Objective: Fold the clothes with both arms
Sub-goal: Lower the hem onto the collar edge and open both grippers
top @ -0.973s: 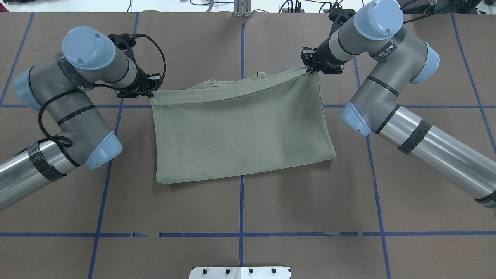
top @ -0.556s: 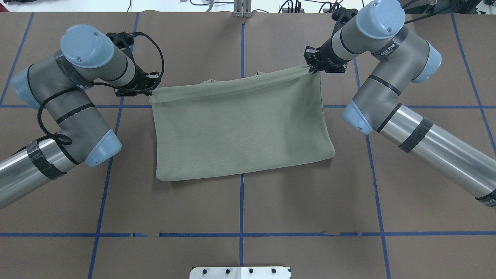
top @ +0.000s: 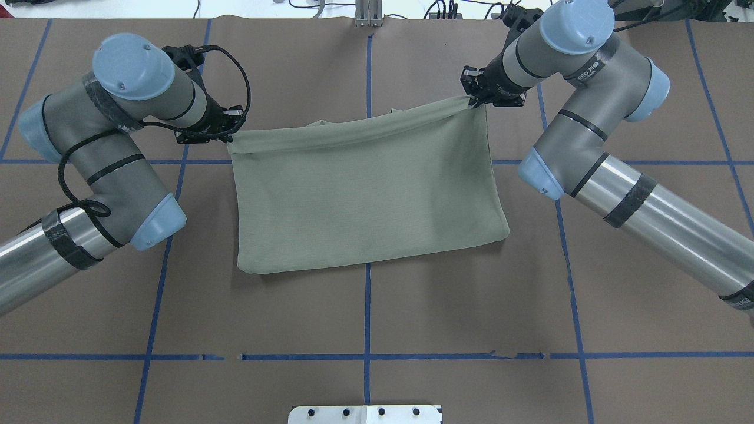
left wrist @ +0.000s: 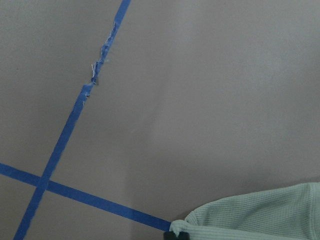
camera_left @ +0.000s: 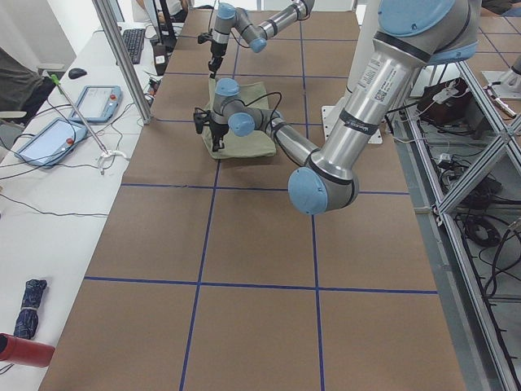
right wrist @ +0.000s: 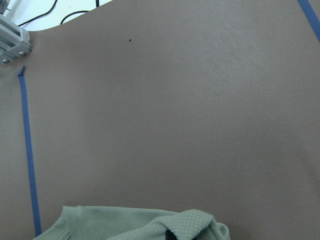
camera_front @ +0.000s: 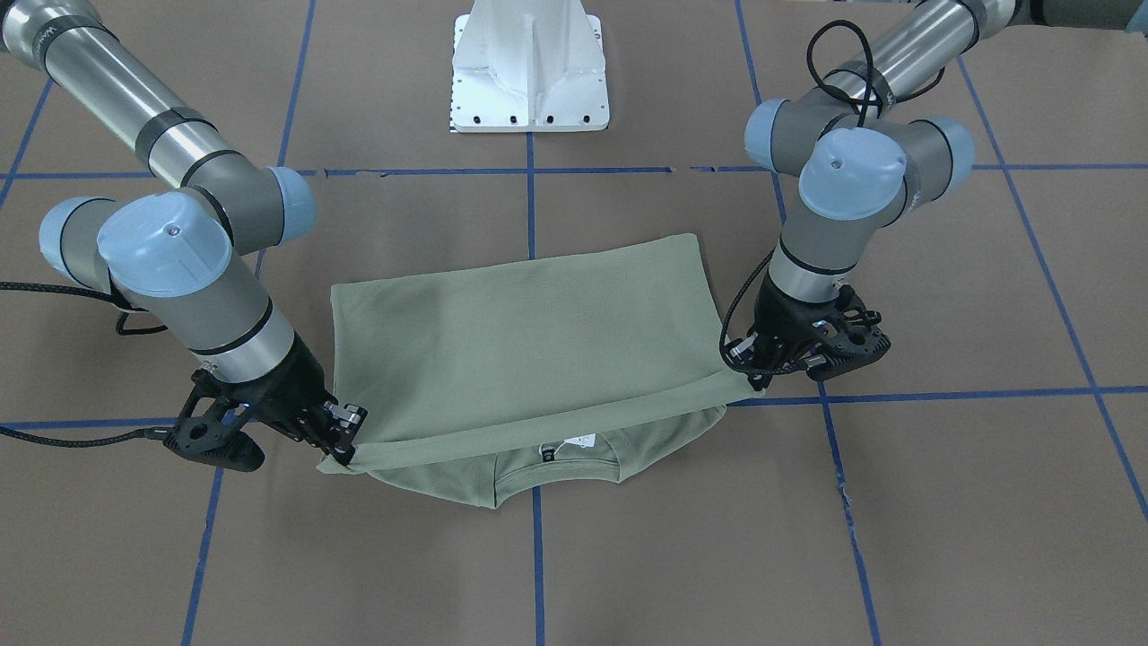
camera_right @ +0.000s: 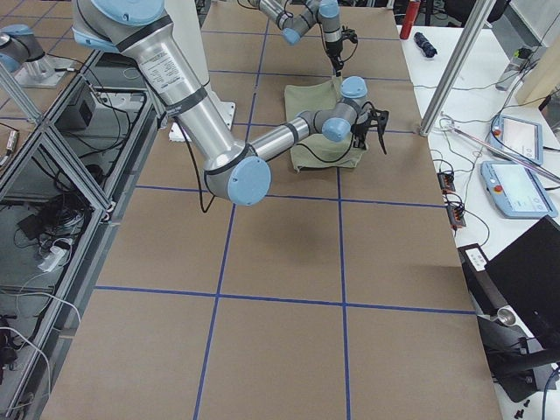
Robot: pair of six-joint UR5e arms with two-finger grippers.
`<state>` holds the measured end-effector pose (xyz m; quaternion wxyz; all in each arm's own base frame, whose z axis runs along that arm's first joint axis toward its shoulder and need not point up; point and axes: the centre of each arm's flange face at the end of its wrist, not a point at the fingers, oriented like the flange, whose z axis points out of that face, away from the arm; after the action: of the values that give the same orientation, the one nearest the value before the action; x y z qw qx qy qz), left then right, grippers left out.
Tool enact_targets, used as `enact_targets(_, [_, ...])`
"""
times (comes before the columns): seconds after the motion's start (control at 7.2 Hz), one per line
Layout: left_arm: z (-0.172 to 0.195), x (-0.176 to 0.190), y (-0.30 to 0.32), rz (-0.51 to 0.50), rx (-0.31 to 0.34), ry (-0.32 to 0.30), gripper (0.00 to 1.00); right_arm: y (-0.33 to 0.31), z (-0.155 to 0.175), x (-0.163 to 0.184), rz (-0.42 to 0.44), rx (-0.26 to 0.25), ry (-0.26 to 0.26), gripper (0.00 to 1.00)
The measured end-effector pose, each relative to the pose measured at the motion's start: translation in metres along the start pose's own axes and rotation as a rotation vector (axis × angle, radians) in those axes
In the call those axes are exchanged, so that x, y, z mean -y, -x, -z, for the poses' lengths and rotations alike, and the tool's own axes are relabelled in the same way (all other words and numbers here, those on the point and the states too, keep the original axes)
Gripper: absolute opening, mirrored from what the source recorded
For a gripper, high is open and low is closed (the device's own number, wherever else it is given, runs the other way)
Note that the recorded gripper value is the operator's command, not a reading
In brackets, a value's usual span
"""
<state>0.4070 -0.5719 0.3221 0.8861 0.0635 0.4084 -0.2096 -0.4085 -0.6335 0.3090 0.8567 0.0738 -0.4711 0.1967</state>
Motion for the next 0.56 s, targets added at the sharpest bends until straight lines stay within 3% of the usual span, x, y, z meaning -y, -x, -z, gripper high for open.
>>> enact_targets(0.14, [0.0003, 0.0018, 0.0006, 0.001, 0.001, -0.002, 0.17, 0.0013, -0.0004, 0.001, 0.0, 0.0, -0.001, 0.21])
enact_targets(0.28, [0.0009, 0.0025, 0.0004, 0.001, -0.002, -0.003, 0.72, 0.0021, -0.0004, 0.0014, 0.0, 0.0, -0.001, 0.86])
enact_targets(0.42, [0.0014, 0.0028, -0.0003, -0.001, -0.007, -0.005, 0.99, 0.003, -0.0001, 0.0018, 0.001, 0.001, -0.005, 1.0])
enact_targets(0.56, [0.002, 0.0029, -0.0009, -0.001, -0.013, -0.006, 0.99, 0.0035, -0.0008, 0.0018, 0.002, -0.002, -0.012, 1.0])
